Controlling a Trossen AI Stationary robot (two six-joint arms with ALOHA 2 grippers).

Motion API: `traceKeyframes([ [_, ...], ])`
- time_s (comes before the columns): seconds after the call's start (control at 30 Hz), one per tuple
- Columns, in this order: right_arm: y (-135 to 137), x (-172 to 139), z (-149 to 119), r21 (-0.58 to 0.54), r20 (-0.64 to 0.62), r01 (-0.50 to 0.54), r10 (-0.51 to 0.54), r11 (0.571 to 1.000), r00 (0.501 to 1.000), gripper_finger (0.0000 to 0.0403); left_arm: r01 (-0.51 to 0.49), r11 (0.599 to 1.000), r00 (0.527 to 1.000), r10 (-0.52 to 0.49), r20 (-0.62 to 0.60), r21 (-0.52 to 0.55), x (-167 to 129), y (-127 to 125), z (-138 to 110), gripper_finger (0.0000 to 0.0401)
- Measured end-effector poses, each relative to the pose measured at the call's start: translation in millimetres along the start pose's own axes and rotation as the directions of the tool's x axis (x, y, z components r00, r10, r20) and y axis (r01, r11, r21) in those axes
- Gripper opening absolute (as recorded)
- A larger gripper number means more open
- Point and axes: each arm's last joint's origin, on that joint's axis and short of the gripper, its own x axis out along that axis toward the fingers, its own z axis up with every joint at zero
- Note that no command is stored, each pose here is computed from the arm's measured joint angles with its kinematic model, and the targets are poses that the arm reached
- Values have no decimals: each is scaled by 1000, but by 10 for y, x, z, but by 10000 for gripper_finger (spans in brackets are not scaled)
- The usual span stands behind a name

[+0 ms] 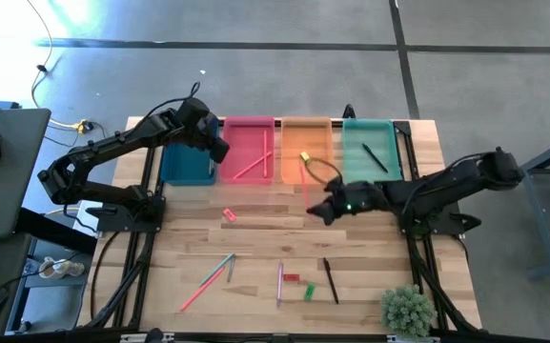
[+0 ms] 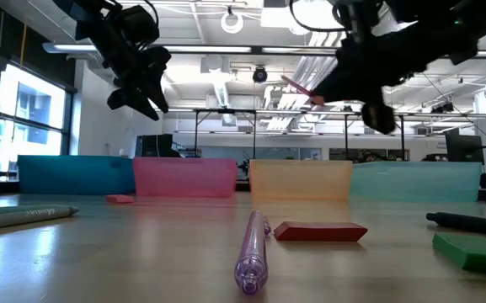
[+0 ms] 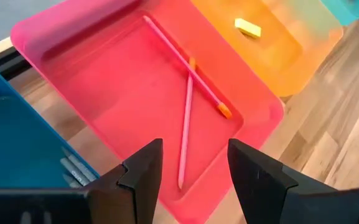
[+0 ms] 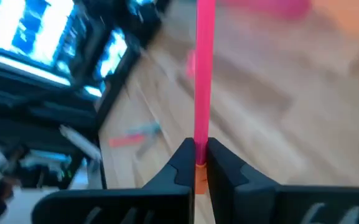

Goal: Sort crayons/erasers/pens/pencils in bins

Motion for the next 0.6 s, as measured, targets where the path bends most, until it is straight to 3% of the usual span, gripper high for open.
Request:
traceKeyframes([
  [0.1,-8,4,198,-27,82,-9,11,1000,997,4,14,1000,1000,-14,-3,0,1,-4,-1,168],
  [0.23,93,-2,497,-124,176,-7,29,992,984,4,144,989,989,-144,-10,10,-3,-45,12,168],
  [0.43,221,20,896,-231,263,16,46,973,964,4,363,923,928,-371,36,130,-18,-177,97,168],
  [0.6,290,123,1086,-282,235,13,56,959,970,4,415,882,892,-442,90,221,-22,-333,153,169],
])
